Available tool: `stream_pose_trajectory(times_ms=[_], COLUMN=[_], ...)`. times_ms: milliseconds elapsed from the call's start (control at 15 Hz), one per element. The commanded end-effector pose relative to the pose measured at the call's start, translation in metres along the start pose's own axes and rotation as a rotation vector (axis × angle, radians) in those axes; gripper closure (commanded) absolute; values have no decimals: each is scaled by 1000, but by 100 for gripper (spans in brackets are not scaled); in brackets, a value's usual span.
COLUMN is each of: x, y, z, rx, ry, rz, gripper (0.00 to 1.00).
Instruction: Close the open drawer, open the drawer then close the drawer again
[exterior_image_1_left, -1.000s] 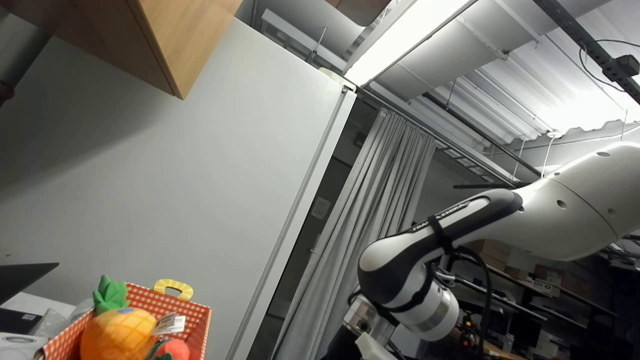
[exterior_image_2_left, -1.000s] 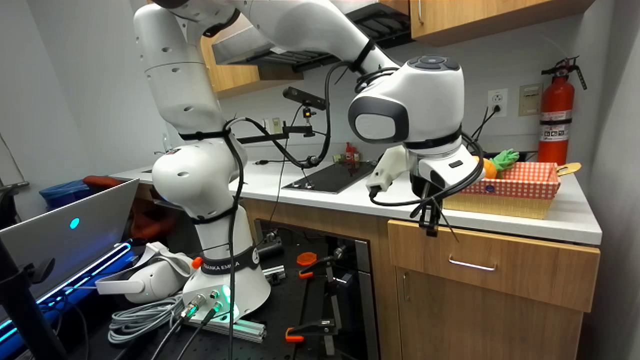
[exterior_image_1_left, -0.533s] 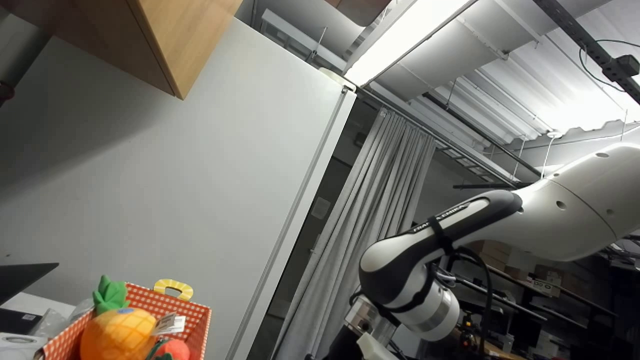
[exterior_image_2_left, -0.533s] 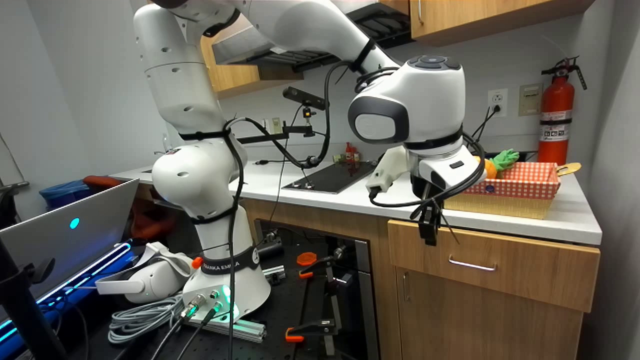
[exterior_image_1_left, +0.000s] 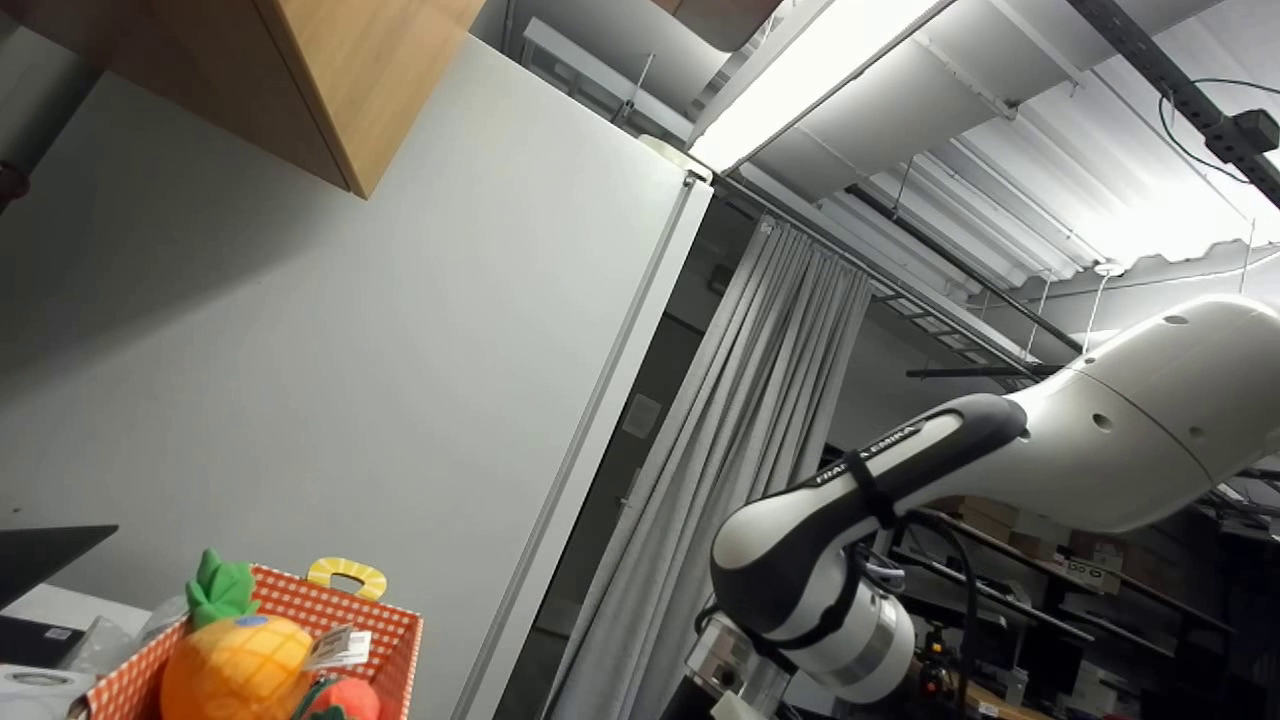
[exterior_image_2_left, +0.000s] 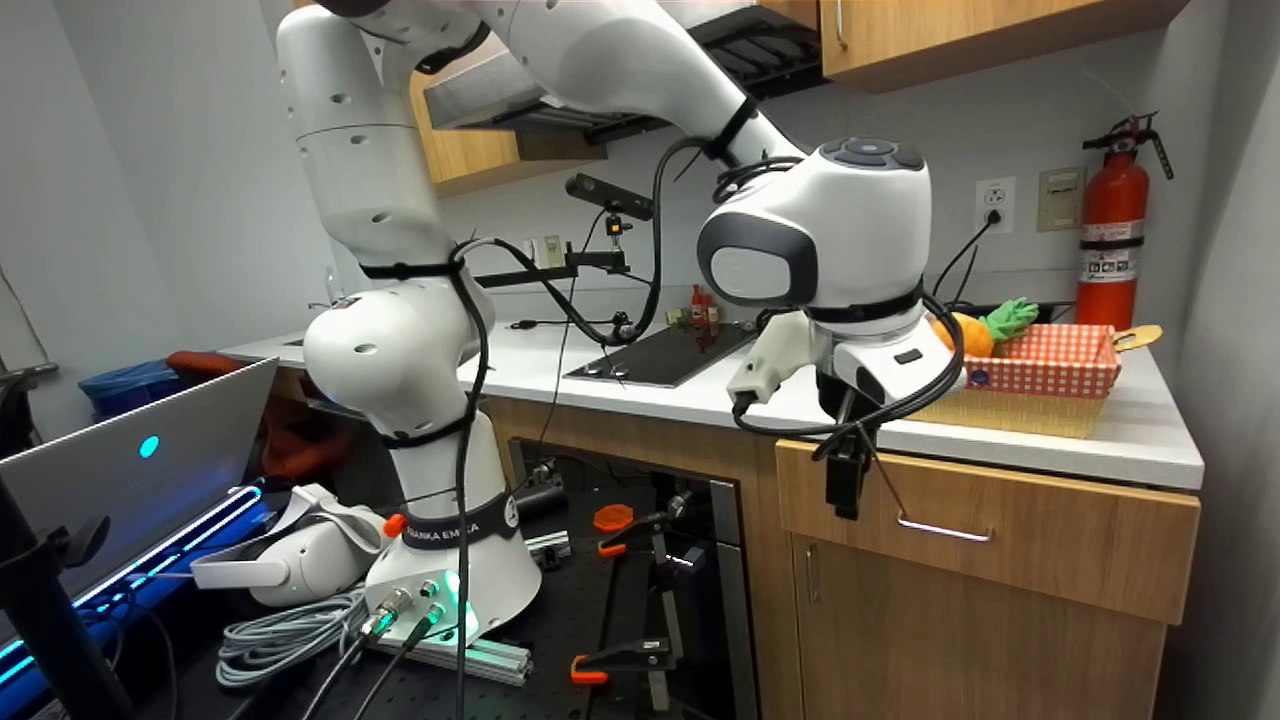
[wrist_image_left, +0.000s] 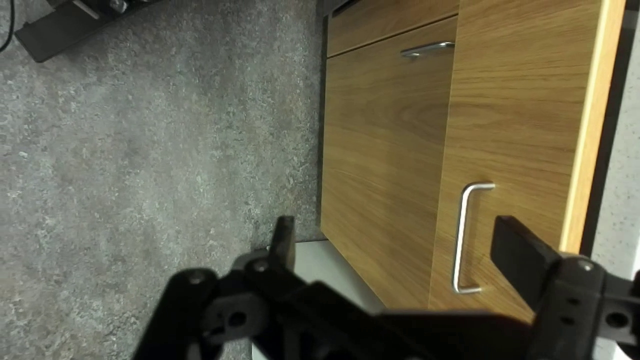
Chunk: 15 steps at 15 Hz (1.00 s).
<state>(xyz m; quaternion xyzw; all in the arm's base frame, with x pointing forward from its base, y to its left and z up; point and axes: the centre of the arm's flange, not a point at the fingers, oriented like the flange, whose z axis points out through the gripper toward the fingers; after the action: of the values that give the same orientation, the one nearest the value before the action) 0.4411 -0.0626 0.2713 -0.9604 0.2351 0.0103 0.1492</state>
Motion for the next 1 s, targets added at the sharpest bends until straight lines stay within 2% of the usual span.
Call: stream_pose_trajectory(times_ms=[0, 667, 933], x=[-3, 0, 11], y=[0, -33, -45], z=[20, 87, 107], rx=[-22, -42, -35], ry=[-1, 49, 82], rz=[3, -2, 12], gripper=[0, 0, 0])
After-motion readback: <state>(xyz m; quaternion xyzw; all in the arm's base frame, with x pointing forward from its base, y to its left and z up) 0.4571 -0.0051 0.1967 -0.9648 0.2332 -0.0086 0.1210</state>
